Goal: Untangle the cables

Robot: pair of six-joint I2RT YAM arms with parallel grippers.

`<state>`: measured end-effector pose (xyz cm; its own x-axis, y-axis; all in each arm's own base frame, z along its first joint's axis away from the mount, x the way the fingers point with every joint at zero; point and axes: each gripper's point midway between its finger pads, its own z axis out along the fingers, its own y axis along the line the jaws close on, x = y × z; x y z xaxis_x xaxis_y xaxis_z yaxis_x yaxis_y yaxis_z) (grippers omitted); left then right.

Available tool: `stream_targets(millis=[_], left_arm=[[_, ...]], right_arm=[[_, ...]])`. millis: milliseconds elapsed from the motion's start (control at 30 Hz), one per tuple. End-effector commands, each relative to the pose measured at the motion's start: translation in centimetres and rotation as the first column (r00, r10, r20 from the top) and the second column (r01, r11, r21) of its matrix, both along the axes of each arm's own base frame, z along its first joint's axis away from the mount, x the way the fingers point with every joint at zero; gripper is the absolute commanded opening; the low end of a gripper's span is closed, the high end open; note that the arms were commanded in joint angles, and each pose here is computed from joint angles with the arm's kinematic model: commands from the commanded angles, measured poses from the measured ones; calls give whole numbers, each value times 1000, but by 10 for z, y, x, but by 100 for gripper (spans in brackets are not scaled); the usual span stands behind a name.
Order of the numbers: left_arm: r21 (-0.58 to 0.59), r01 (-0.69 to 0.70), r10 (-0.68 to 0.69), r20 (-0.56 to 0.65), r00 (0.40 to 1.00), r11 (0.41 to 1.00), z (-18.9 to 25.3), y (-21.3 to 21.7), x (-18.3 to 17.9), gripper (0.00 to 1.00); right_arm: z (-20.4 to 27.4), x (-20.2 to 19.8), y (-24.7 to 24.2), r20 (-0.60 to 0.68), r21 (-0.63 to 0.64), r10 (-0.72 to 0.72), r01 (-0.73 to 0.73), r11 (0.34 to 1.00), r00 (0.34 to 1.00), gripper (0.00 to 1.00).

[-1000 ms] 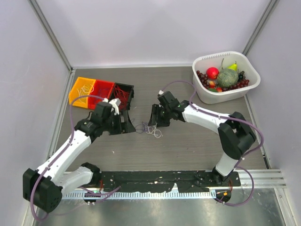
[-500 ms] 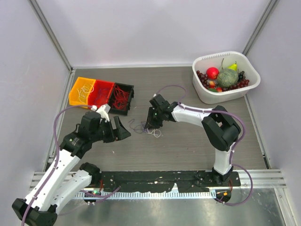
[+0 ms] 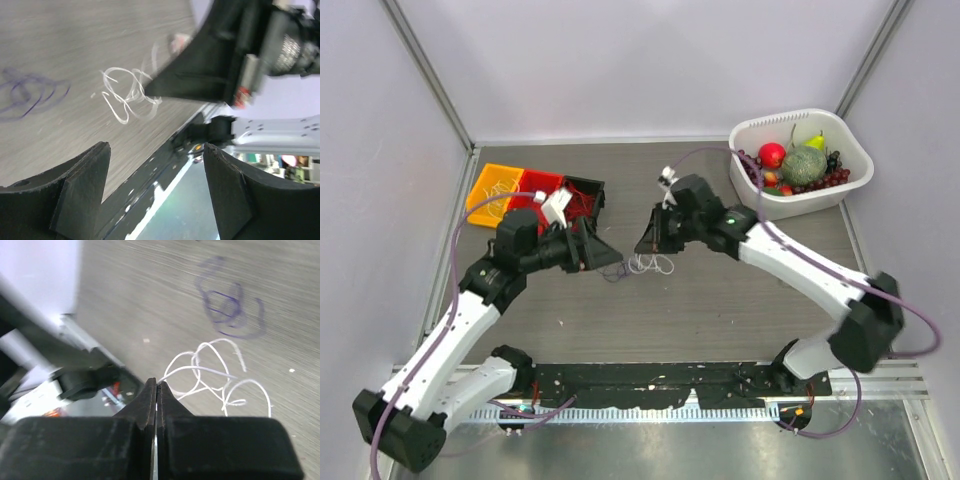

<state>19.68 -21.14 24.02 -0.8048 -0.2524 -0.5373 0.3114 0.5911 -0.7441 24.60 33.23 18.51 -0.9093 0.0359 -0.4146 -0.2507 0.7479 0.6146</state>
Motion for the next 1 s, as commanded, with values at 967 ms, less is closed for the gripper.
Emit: stream_targets(millis=[967], left_arm=[[-104, 12, 38, 463, 886, 994, 120, -38, 22, 89]], right_arm=[[233, -15, -26, 60, 604, -209, 131, 786, 976, 1]])
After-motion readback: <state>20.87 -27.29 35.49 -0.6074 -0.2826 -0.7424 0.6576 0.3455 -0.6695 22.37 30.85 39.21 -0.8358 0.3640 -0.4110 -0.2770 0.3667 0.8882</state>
